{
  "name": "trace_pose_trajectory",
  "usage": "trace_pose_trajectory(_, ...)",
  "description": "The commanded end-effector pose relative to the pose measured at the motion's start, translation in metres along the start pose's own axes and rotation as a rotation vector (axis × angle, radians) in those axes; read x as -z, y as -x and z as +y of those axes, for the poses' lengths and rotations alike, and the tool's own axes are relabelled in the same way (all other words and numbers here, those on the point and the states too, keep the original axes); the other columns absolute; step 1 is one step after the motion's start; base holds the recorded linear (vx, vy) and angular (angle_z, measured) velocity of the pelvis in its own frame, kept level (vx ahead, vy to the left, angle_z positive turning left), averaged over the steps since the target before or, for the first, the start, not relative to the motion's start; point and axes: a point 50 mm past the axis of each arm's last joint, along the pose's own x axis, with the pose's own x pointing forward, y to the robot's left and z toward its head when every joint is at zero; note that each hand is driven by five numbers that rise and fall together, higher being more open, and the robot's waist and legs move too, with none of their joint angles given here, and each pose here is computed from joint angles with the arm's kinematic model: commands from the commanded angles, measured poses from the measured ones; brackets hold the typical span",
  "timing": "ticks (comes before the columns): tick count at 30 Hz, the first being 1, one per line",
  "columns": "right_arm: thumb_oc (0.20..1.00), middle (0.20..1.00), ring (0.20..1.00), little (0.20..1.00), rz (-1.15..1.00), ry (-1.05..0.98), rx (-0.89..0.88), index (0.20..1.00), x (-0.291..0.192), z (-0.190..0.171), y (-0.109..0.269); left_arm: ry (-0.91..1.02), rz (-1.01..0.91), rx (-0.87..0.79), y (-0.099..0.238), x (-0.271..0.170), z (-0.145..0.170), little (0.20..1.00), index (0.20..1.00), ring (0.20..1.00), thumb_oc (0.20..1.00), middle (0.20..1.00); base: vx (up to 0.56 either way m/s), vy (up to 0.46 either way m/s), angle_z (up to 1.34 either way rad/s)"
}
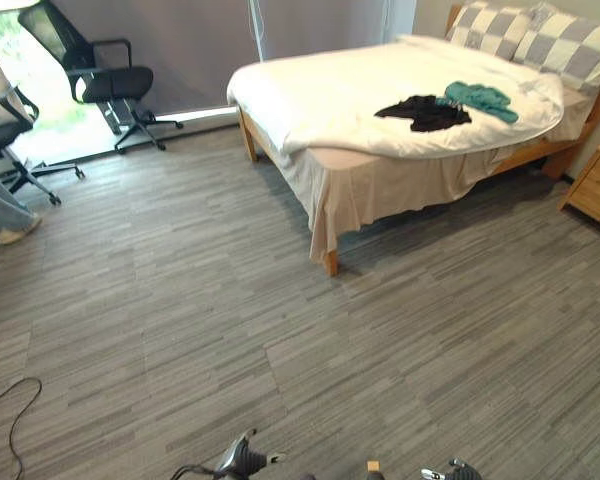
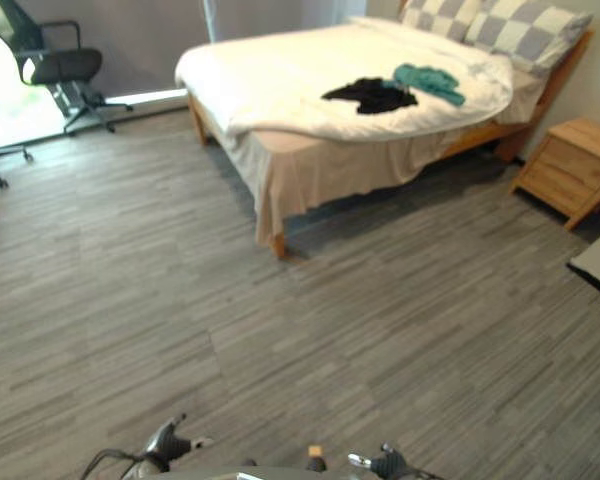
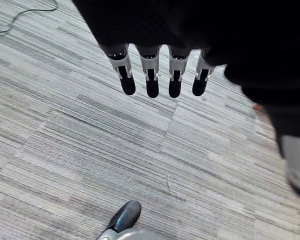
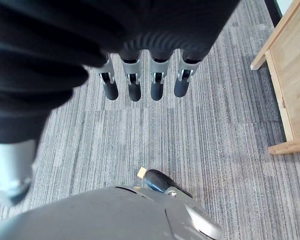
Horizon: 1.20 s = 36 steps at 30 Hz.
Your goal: Tidy up the quilt and then pick up the clothes from the bed and put them into the laundry hamper.
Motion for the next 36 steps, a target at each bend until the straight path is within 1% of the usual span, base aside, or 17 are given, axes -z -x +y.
trace_pose_trajectory(1,1.0,1.0,1.0,1.0,-0.093,0.035,0.02,1.0,-0.038,-0.005,-0.006,-0.057,-0.122,-0.007,-0.009,-0.042,0.002,1.0,1.0,1.0,1.0,1.0,-0.01,0.037,-0.05)
trace_pose_trajectory(6,1.0,1.0,1.0,1.0,-0.097,0.033,0.028,1.0,-0.04,-0.007,-0.006,-0.082,-0.095,-0.006,-0.011,-0.038,0.004,1.0,1.0,1.0,1.0,1.0,0.02,0.035,-0.03)
trace_pose_trajectory(9,1.0,1.0,1.0,1.0,-0.093,0.011,0.031,1.0,-0.041,-0.008,-0.007,-0.062,-0.086,-0.025,-0.012,-0.038,0.008,1.0,1.0,1.0,1.0,1.0,0.04,0.062,-0.05)
trace_pose_trajectory(10,1.0,1.0,1.0,1.0,-0.09,-0.03,0.044,1.0,-0.042,-0.011,-0.007,-0.034,-0.092,-0.047,-0.012,-0.041,0.013,1.0,1.0,1.0,1.0,1.0,0.01,0.033,-0.07)
trace_pose_trajectory(13,1.0,1.0,1.0,1.0,-0.095,-0.057,0.056,1.0,-0.045,-0.015,-0.008,-0.025,-0.098,-0.059,-0.013,-0.044,0.016,1.0,1.0,1.0,1.0,1.0,-0.04,0.031,-0.06)
trace_pose_trajectory(15,1.0,1.0,1.0,1.0,-0.117,-0.109,0.08,1.0,-0.056,-0.023,-0.009,0.007,-0.11,-0.088,-0.014,-0.048,0.024,1.0,1.0,1.0,1.0,1.0,-0.03,0.042,-0.15)
trace_pose_trajectory(17,1.0,1.0,1.0,1.0,-0.11,-0.126,0.085,1.0,-0.056,-0.025,-0.009,0.018,-0.102,-0.09,-0.014,-0.047,0.025,1.0,1.0,1.0,1.0,1.0,0.1,0.009,-0.36)
trace_pose_trajectory(18,1.0,1.0,1.0,1.0,-0.102,-0.181,0.099,1.0,-0.055,-0.029,-0.009,0.023,-0.086,-0.081,-0.013,-0.043,0.022,1.0,1.0,1.0,1.0,1.0,0.27,-0.071,-0.23)
trace_pose_trajectory(19,1.0,1.0,1.0,1.0,-0.113,-0.201,0.106,1.0,-0.055,-0.03,-0.009,0.017,-0.047,-0.072,-0.013,-0.031,0.023,1.0,1.0,1.0,1.0,1.0,0.28,-0.071,0.05)
trace_pose_trajectory(20,1.0,1.0,1.0,1.0,-0.113,-0.2,0.106,1.0,-0.055,-0.03,-0.009,0.018,-0.047,-0.072,-0.013,-0.031,0.023,1.0,1.0,1.0,1.0,1.0,0.35,-0.163,0.04)
trace_pose_trajectory(23,1.0,1.0,1.0,1.0,-0.087,-0.289,0.12,1.0,-0.047,-0.029,-0.008,-0.018,0.011,-0.047,-0.011,-0.019,0.013,1.0,1.0,1.0,1.0,1.0,0.4,-0.21,-0.06)
trace_pose_trajectory(26,1.0,1.0,1.0,1.0,-0.044,-0.315,0.113,1.0,-0.035,-0.027,-0.008,-0.037,0.035,-0.016,-0.009,-0.012,0.007,1.0,1.0,1.0,1.0,1.0,0.33,-0.153,-0.01)
trace_pose_trajectory(27,1.0,1.0,1.0,1.0,-0.011,-0.309,0.099,1.0,-0.024,-0.024,-0.007,-0.059,0.038,0.009,-0.008,-0.009,0.001,1.0,1.0,1.0,1.0,1.0,0.63,-0.301,0.06)
trace_pose_trajectory(30,1.0,1.0,1.0,1.0,0.006,-0.235,0.084,1.0,-0.014,-0.021,-0.006,-0.079,0.019,-0.005,-0.01,-0.015,0.008,1.0,1.0,1.0,1.0,1.0,0.57,-0.298,0.02)
trace_pose_trajectory(33,1.0,1.0,1.0,1.0,0.055,-0.165,0.077,1.0,0.004,-0.019,-0.003,-0.078,-0.015,-0.007,-0.011,-0.024,0.005,1.0,1.0,1.0,1.0,1.0,0.4,-0.335,0.07)
trace_pose_trajectory(35,1.0,1.0,1.0,1.0,0.025,-0.151,0.097,1.0,-0.003,-0.026,-0.004,-0.046,-0.027,-0.054,-0.013,-0.029,0.017,1.0,1.0,1.0,1.0,1.0,0.4,-0.341,-0.6)
trace_pose_trajectory(36,1.0,1.0,1.0,1.0,-0.011,-0.145,0.116,1.0,-0.012,-0.034,-0.006,-0.004,-0.037,-0.102,-0.015,-0.033,0.029,1.0,1.0,1.0,1.0,1.0,0.42,-0.262,-0.54)
